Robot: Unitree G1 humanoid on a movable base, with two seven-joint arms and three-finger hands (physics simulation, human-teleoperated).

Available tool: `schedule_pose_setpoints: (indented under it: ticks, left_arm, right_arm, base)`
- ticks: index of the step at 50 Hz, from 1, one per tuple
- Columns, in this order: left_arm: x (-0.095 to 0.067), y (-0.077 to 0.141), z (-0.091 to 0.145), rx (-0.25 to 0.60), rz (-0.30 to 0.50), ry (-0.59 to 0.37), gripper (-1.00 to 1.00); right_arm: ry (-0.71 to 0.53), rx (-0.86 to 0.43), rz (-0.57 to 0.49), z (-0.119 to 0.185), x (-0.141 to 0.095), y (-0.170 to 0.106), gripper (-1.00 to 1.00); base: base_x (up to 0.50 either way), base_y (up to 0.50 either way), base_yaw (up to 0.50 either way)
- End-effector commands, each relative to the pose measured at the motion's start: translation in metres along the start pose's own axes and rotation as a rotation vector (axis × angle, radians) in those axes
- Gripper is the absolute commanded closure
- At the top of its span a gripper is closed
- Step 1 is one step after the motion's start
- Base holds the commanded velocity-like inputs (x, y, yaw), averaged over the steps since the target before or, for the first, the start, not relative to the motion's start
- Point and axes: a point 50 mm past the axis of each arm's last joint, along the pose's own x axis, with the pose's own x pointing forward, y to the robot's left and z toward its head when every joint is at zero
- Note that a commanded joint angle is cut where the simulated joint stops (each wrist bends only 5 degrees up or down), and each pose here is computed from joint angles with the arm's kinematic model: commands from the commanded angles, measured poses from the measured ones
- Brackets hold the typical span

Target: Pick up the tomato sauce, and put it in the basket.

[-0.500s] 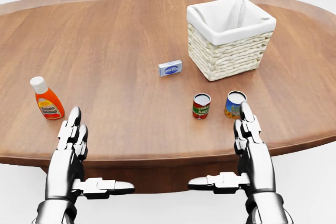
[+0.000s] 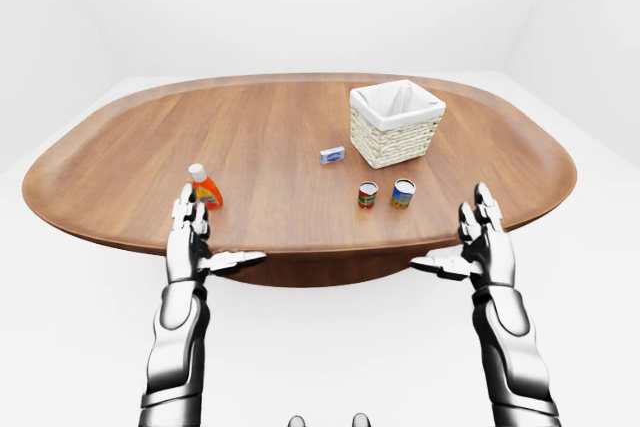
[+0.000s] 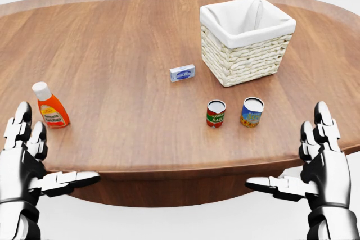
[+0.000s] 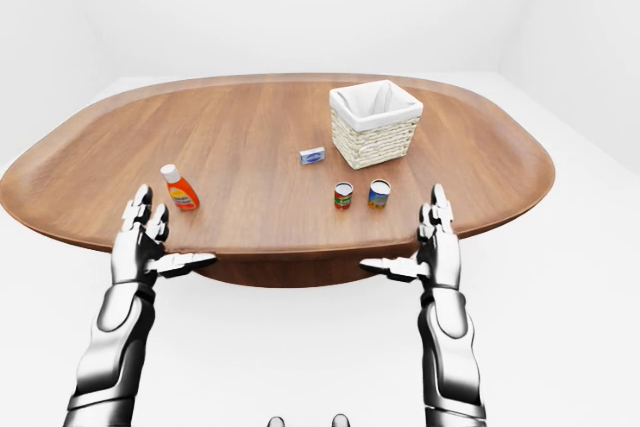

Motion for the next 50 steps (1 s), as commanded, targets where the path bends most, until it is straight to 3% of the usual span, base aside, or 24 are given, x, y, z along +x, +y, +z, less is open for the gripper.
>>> schedule_pose_setpoints:
  ticks: [1, 6, 12, 27, 50]
  left_arm:
    - [0.007, 0.064, 0.031, -0.128, 0.237, -0.097, -1.0]
    - [0.004, 0.076, 0.036, -0.167, 0.309, -0.118, -1.0]
    - [0.0, 0.077, 0.038, -0.174, 0.323, -0.126, -1.0]
    - [-0.005, 0.085, 0.042, -0.22, 0.383, -0.157, -1.0]
    - [-0.003, 0.078, 0.038, -0.211, 0.361, -0.142, -1.0]
  right_arm:
    - [-0.085, 0.03, -0.134, 0.027, -0.014, -0.048, -1.0]
    - [-0.118, 0.044, -0.181, 0.035, -0.021, -0.064, -1.0]
    - [-0.199, 0.062, -0.232, 0.054, -0.033, -0.082, -1.0]
    - [-0.234, 0.076, -0.226, 0.06, -0.037, -0.08, -1.0]
    - [-0.234, 0.08, -0.212, 0.06, -0.037, -0.08, -1.0]
  base:
    - [0.0, 0.0, 0.0]
    - [0.0, 0.0, 0.0]
    - [0.0, 0.0, 0.0]
    - [0.0, -0.03, 0.0]
    - [0.0, -0.34, 0.0]
